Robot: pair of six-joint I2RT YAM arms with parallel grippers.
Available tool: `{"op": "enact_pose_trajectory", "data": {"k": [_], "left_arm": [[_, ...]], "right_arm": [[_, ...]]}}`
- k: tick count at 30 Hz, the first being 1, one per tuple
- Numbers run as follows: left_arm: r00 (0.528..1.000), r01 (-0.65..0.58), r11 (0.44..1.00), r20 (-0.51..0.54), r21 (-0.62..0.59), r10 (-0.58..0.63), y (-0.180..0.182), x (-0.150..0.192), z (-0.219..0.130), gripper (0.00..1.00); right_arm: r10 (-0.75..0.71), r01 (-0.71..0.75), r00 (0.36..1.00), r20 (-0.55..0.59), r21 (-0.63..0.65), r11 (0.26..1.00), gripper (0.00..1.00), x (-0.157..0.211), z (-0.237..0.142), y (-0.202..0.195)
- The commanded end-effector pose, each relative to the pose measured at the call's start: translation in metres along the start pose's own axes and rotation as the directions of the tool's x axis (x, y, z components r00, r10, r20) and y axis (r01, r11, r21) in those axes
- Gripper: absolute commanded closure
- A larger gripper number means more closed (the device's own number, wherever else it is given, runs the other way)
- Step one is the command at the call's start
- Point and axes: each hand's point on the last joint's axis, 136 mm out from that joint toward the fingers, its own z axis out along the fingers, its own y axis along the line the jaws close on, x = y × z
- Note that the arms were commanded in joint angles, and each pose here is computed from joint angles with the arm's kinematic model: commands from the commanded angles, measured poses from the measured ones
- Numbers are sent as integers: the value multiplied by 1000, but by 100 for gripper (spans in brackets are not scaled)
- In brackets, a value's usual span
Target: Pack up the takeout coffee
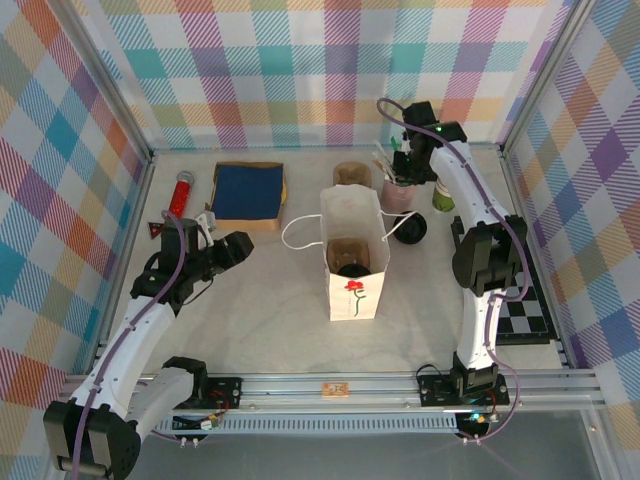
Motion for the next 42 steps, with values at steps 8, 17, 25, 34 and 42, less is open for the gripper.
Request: {"op": "enact_pose_trajectory", "data": {"k": [8,17,25,34,42], "left_arm": [[999,-46,999,31,27,45,-15,-9,-12,32],[998,-52,998,37,24,51,-15,-10,-15,32],[998,-52,998,42,25,51,-15,-11,-15,32],[997,-57,998,50,36,55,-21,-18,-14,32],[996,-70,997,62,37,68,-25,-22,-19,32]], "right_arm": [[-17,17,1000,-5,40,999,70,9,-7,-4],[-15,15,1000,1,55,998,77,10,-7,-4],[-37,36,999,15,79,996,83,10,-13,-4],[-67,63,997,31,118,991,90,7,-27,-8],[-76,67,994,77,110,992,90,6,-58,-8]]}}
